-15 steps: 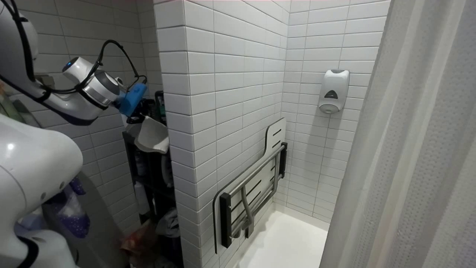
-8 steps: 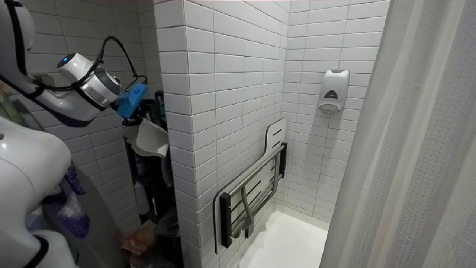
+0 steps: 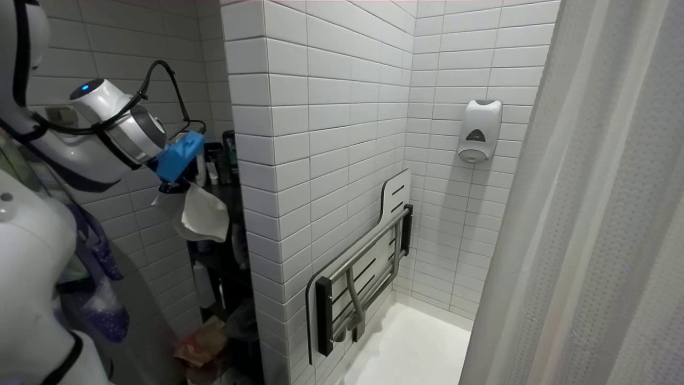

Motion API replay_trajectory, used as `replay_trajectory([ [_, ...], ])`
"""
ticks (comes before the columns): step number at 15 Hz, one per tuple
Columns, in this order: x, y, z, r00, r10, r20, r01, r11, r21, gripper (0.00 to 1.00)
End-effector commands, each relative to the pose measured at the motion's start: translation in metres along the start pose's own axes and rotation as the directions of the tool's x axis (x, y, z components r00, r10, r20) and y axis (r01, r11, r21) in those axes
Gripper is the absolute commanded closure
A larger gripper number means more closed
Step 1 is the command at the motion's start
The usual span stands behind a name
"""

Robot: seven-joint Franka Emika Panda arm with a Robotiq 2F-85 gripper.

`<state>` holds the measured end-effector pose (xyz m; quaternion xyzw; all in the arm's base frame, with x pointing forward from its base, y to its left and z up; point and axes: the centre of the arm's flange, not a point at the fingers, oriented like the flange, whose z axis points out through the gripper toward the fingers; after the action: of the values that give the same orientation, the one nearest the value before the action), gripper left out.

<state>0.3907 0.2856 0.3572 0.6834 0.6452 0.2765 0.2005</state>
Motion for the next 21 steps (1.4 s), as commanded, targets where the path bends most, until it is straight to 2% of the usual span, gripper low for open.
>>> replay_trajectory([
  [1, -0.009, -0.021, -0.022, 0.997, -0.035, -0.066, 0.040, 0.996, 0.074, 0.98],
  [9, -0.015, -0.078, -0.011, 0.984, -0.135, -0.113, 0.157, 0.964, 0.215, 0.98],
  [12, -0.018, -0.101, 0.000, 0.976, -0.187, -0.107, 0.208, 0.950, 0.232, 0.98],
  [15, -0.019, -0.116, 0.008, 0.969, -0.222, -0.104, 0.240, 0.946, 0.217, 0.98],
  [21, -0.008, -0.131, 0.019, 0.953, -0.263, -0.150, 0.287, 0.943, 0.169, 0.98],
])
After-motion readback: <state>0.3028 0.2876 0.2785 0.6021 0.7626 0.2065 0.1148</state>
